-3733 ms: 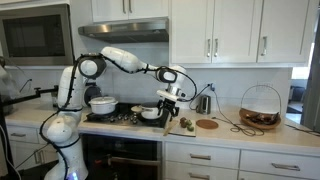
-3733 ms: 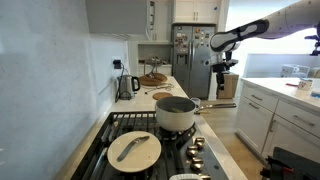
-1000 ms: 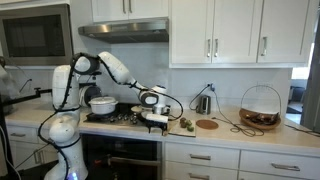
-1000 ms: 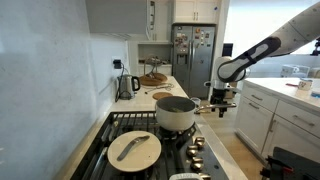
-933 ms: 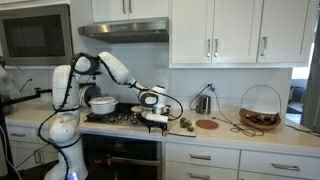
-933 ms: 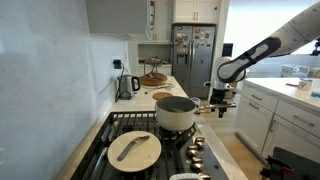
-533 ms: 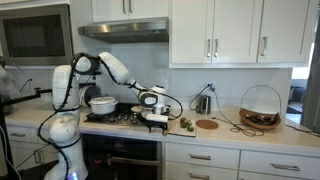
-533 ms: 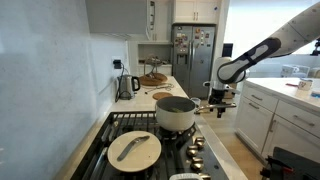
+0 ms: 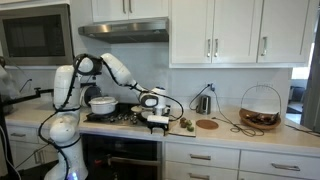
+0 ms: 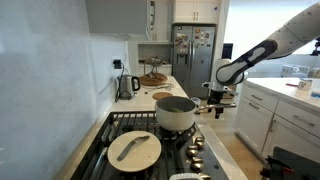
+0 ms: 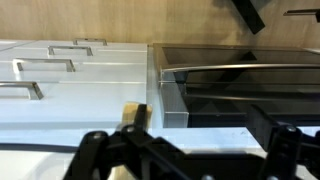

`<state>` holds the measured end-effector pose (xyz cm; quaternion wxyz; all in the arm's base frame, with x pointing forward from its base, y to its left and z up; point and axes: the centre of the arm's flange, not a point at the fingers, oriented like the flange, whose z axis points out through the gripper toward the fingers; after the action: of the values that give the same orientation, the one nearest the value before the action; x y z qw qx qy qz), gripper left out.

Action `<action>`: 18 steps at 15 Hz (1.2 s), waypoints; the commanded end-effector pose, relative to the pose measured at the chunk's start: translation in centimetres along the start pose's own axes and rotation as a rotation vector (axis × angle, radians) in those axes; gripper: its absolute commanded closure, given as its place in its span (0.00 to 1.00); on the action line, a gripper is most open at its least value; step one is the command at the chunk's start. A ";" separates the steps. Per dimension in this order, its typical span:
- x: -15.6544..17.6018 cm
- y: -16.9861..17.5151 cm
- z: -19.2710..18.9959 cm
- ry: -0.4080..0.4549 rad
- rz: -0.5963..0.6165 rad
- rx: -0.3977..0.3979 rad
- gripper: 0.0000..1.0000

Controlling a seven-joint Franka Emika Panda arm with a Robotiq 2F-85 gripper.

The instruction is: Remove the lid from the pot and use the spatula to stir the contents inside.

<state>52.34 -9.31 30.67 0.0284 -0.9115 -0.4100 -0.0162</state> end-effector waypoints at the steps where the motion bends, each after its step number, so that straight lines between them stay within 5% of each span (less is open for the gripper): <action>1: 1.1 0.9 -0.2 0.028 0.004 -0.013 0.00; 18: 1.6 4.4 -2.6 0.041 0.018 -0.070 0.00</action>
<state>55.38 -10.40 33.31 0.0050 -0.9130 -0.4049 -0.0494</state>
